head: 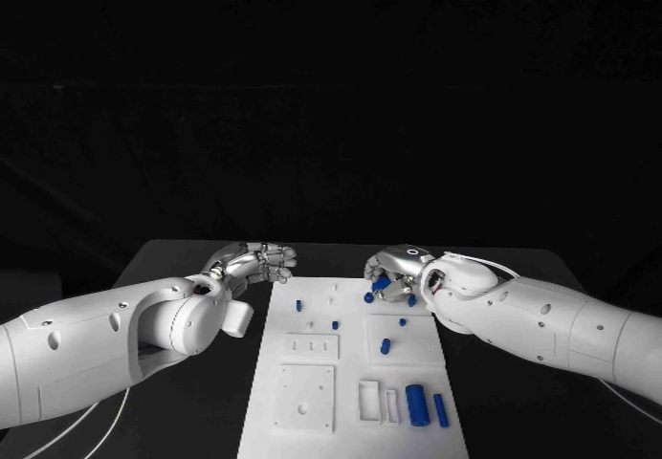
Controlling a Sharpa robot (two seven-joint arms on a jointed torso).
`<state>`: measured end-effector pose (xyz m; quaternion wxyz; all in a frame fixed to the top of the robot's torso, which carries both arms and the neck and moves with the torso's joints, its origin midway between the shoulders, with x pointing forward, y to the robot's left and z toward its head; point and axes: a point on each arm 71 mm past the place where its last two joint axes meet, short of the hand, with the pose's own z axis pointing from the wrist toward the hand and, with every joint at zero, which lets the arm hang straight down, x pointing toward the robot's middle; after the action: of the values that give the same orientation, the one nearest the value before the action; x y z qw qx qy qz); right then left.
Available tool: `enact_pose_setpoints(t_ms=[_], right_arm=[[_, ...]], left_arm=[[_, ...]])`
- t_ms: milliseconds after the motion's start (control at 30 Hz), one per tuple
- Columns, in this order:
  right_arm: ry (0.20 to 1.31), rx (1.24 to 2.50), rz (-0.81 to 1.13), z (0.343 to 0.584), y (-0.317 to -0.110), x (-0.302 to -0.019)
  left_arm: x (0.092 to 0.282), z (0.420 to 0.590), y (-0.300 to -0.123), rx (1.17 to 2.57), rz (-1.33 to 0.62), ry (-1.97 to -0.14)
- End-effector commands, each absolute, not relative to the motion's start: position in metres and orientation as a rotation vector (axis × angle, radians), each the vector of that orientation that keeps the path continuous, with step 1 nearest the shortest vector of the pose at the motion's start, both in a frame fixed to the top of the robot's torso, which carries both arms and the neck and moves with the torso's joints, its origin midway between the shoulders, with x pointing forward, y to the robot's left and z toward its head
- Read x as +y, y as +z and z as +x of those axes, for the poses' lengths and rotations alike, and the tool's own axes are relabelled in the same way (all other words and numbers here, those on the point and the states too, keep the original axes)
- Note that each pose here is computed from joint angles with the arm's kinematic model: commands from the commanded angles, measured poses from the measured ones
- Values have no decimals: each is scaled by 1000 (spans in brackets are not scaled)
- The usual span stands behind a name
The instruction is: Assemble the parts on the task board
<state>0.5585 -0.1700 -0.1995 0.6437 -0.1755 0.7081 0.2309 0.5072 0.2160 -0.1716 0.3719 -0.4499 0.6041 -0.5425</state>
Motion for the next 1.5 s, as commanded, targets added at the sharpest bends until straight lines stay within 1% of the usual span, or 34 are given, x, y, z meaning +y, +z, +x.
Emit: enact_pose_setpoints(t_ms=[33, 367, 633, 1100, 1500], right_arm=[[485, 1607, -445, 558, -201, -167], [463, 1604, -447, 561, -202, -167], [464, 1615, -450, 559, -212, -162], [432, 1628, -456, 561, -214, -167], [424, 1628, -473, 560, -217, -163]], left_arm=[[213, 506, -168, 1549, -1135, -1421], [212, 506, -167, 1550, -1132, -1425], [211, 504, -165, 1551, -1129, -1430], [211, 504, -164, 1555, -1127, -1433], [210, 504, -164, 1558, -1127, -1435]])
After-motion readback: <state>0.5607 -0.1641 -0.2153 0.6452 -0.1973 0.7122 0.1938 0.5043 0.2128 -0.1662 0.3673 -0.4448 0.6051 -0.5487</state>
